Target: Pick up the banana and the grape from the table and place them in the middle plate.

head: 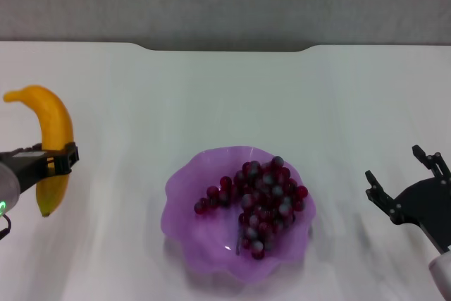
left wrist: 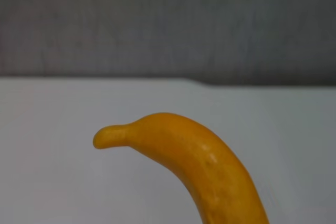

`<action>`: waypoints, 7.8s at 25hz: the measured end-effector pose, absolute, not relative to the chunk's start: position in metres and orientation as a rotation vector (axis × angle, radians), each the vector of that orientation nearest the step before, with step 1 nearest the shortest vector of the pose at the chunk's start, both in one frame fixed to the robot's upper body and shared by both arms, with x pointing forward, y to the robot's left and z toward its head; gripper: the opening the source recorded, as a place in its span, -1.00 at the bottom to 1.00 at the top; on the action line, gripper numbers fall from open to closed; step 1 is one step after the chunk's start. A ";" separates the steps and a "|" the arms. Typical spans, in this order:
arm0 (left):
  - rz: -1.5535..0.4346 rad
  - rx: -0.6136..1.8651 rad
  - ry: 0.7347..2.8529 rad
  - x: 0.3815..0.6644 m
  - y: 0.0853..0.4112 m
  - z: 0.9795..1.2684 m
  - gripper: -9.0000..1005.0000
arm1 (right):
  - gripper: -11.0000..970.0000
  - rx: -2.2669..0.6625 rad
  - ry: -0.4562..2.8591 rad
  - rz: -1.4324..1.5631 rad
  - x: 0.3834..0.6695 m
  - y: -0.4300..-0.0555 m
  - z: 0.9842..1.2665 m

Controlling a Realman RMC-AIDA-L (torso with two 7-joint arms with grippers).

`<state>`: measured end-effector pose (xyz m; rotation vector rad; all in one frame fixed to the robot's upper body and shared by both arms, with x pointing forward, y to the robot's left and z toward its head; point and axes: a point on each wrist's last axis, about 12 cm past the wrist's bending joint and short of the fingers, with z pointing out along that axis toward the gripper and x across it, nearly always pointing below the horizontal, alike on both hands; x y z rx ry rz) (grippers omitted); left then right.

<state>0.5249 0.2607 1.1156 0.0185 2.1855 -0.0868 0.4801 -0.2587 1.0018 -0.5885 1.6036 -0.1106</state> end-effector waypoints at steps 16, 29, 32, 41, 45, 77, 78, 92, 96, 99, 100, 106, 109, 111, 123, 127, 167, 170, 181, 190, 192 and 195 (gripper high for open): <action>-0.253 0.129 1.732 0.487 0.250 1.087 -0.03 | 0.85 -0.586 1.609 -0.111 0.480 -0.260 1.001; -0.477 0.268 1.537 0.465 0.254 1.054 -0.03 | 0.85 -0.598 1.611 -0.115 0.481 -0.260 1.000; -0.538 0.309 1.542 0.459 0.253 1.050 -0.03 | 0.85 -0.600 1.614 -0.113 0.481 -0.260 0.999; -0.635 0.373 1.587 0.455 0.231 1.038 -0.03 | 0.85 -0.613 1.611 -0.106 0.484 -0.257 1.000; -0.650 0.391 1.588 0.459 0.224 1.035 -0.03 | 0.85 -0.619 1.613 -0.103 0.486 -0.256 1.000; -0.686 0.534 1.634 0.472 0.185 1.020 -0.03 | 0.85 -0.671 1.561 -0.061 0.496 -0.238 1.008; -0.686 0.534 1.634 0.472 0.185 1.020 -0.03 | 0.85 -0.673 1.560 -0.060 0.496 -0.238 1.009; -0.684 0.509 1.657 0.475 0.191 1.017 -0.03 | 0.85 -0.684 1.558 -0.052 0.498 -0.235 1.009; -0.685 0.511 1.658 0.475 0.190 1.016 -0.03 | 0.85 -0.691 1.558 -0.047 0.497 -0.233 1.008; -0.686 0.511 1.657 0.475 0.190 1.016 -0.03 | 0.85 -0.689 1.559 -0.047 0.497 -0.234 1.008; -0.686 0.511 1.657 0.475 0.190 1.016 -0.03 | 0.85 -0.688 1.559 -0.047 0.497 -0.234 1.008; -0.691 0.518 1.651 0.474 0.190 1.017 -0.03 | 0.85 -0.688 1.562 -0.049 0.497 -0.235 1.008; -0.691 0.523 1.650 0.474 0.189 1.017 -0.03 | 0.85 -0.688 1.562 -0.050 0.497 -0.235 1.008; -0.688 0.525 1.653 0.474 0.189 1.016 -0.03 | 0.85 -0.688 1.562 -0.049 0.497 -0.234 1.008; -0.688 0.527 1.655 0.474 0.189 1.016 0.07 | 0.85 -0.688 1.560 -0.049 0.497 -0.234 1.008; -0.690 0.524 1.656 0.475 0.189 1.016 0.33 | 0.85 -0.688 1.561 -0.050 0.497 -0.235 1.008; -0.697 0.467 1.660 0.475 0.194 1.017 0.67 | 0.85 -0.683 1.567 -0.047 0.496 -0.235 1.007; -0.698 0.467 1.661 0.475 0.194 1.017 0.67 | 0.85 -0.684 1.567 -0.047 0.496 -0.235 1.007; -0.697 0.468 1.661 0.475 0.194 1.017 0.66 | 0.85 -0.687 1.566 -0.046 0.496 -0.235 1.007; -0.683 0.420 1.657 0.479 0.199 1.020 0.66 | 0.85 -0.689 1.565 -0.045 0.496 -0.234 1.007; -0.680 0.397 1.655 0.480 0.201 1.020 0.66 | 0.85 -0.689 1.565 -0.044 0.496 -0.234 1.007; -0.675 0.390 1.654 0.481 0.203 1.021 0.66 | 0.85 -0.689 1.565 -0.044 0.496 -0.234 1.007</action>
